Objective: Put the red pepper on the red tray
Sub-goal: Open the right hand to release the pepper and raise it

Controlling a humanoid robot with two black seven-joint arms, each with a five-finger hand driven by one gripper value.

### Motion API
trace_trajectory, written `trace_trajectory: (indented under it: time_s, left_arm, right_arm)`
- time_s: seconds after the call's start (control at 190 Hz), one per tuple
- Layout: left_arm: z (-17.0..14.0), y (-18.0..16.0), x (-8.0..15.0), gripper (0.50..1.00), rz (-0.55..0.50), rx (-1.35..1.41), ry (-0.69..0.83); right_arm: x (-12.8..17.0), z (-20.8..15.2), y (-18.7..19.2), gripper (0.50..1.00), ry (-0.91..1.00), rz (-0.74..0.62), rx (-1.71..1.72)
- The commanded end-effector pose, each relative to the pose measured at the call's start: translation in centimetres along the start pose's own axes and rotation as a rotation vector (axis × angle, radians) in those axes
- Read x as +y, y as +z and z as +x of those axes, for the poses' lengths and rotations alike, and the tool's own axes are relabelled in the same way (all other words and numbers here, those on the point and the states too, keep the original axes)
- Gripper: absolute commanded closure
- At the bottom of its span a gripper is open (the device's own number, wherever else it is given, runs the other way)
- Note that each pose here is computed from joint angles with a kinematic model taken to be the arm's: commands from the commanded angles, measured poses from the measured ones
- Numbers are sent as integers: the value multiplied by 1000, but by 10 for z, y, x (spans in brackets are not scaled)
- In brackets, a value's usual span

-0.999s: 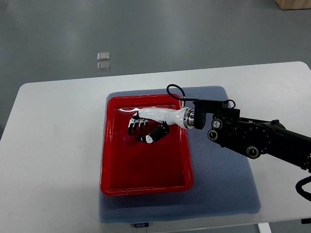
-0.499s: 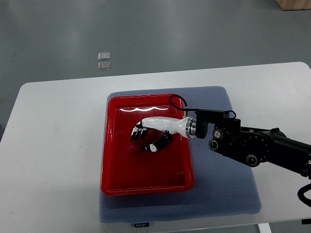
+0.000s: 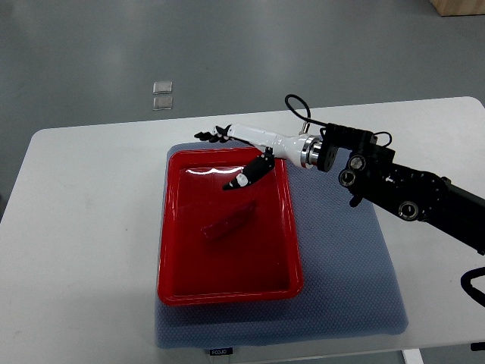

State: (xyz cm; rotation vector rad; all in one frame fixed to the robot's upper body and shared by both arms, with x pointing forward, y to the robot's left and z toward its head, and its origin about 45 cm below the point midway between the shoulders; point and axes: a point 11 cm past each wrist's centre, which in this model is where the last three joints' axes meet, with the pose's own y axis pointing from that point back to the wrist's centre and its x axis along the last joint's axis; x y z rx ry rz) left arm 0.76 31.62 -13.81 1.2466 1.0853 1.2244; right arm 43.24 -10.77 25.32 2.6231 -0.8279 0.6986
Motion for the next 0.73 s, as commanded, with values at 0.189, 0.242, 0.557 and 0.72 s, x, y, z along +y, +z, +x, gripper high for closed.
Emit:
trace_trajectory:
  time_s: [0.189,0.242,0.557,0.72]
  left_arm:
    - [0,0,0,500,1,-3,0]
    - [0,0,0,500,1,-5,0]
    - [0,0,0,500,1,-6,0]
    - [-1,0,0,500,1,-5,-2]
  right_arm:
    - [34,56,4,589,262,184,-576]
    - [39,55,12,589,300,211,-697]
    - [73,38,90,589,533,217,-1187]
    - [86,34,124,589,656,261,-1379]
